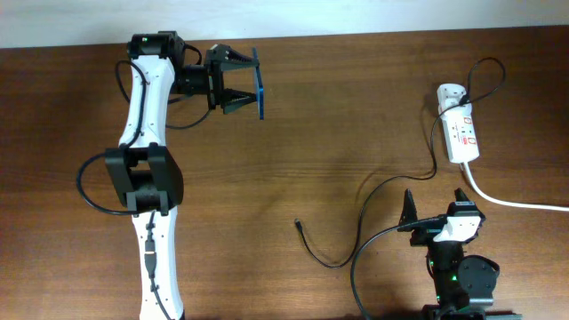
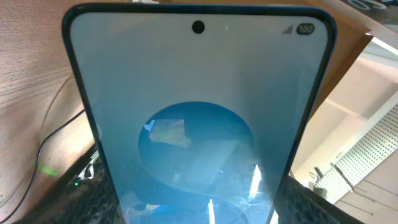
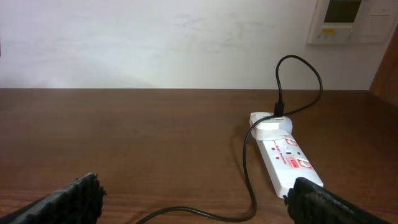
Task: Plug charger to phone and switch on socket
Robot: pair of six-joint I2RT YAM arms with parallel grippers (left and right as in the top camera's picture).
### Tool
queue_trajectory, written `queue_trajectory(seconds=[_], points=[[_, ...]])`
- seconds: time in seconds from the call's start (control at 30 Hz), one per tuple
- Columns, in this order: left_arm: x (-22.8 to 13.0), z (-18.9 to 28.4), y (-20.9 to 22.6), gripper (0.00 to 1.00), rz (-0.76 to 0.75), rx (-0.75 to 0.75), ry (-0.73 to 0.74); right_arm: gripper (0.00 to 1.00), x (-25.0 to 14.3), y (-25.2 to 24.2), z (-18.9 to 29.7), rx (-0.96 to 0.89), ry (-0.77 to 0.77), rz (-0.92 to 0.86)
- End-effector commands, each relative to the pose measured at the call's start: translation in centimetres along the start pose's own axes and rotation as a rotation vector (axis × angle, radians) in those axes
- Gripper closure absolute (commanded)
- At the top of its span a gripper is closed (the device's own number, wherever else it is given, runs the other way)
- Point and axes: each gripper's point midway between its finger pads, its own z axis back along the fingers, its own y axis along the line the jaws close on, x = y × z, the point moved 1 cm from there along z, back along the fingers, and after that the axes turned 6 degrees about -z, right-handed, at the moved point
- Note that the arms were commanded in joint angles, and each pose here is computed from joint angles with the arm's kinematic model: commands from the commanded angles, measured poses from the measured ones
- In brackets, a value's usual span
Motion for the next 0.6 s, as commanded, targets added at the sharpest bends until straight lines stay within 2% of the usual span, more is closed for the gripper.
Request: queue_trajectory(seconds=[0.0,0.57], points=[[-0.19,0.13,-1.45,0.23,-0.038,-0.062,0.007,0.02,-0.24,0.04,-0.01,0.001,0.004,-0.005],[-0.23,-0.02,-1.44,0.24,-0.031,-0.061,0.010,0.02,-0.24,0.04,-0.01,0.001,0.004,-0.005]])
